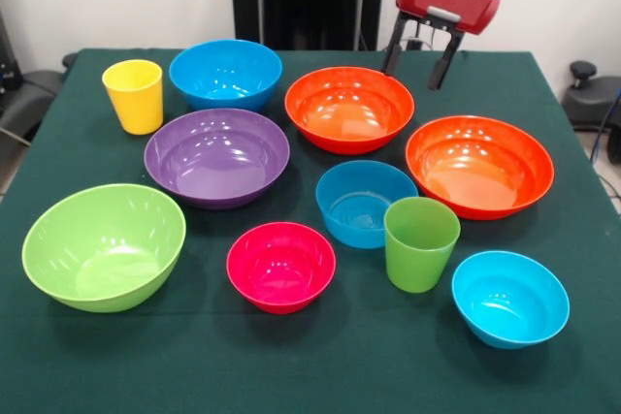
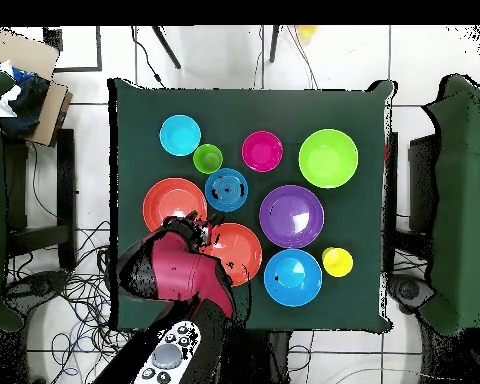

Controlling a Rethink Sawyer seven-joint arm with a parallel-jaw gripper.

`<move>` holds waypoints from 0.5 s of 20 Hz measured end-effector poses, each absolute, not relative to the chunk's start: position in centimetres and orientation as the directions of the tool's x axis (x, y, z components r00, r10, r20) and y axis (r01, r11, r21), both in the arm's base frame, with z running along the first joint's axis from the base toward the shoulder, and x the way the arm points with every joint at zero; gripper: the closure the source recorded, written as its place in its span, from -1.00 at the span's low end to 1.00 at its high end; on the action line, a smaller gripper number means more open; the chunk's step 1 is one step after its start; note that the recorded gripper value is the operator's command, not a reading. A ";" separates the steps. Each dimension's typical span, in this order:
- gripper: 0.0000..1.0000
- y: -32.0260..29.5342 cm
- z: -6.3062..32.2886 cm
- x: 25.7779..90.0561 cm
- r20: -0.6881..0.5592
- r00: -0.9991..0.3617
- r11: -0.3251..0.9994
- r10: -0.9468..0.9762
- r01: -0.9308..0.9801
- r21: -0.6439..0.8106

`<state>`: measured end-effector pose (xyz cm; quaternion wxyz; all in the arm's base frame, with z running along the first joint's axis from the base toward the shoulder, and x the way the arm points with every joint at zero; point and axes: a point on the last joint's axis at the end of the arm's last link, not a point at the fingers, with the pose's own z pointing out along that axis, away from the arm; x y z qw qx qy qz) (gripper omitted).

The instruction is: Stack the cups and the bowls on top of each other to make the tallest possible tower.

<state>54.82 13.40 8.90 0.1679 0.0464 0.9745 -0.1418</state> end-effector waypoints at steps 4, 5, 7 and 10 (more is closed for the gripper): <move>-1.00 13.3 9.0 55.1 -0.344 -0.938 0.955 0.045 0.141 -0.259; -1.00 13.2 9.1 55.4 -0.347 -0.937 0.955 0.047 0.144 -0.258; -1.00 13.0 9.3 55.9 -0.347 -0.936 0.955 0.052 0.149 -0.257; -1.00 12.5 9.7 57.0 -0.342 -0.937 0.954 0.067 0.160 -0.252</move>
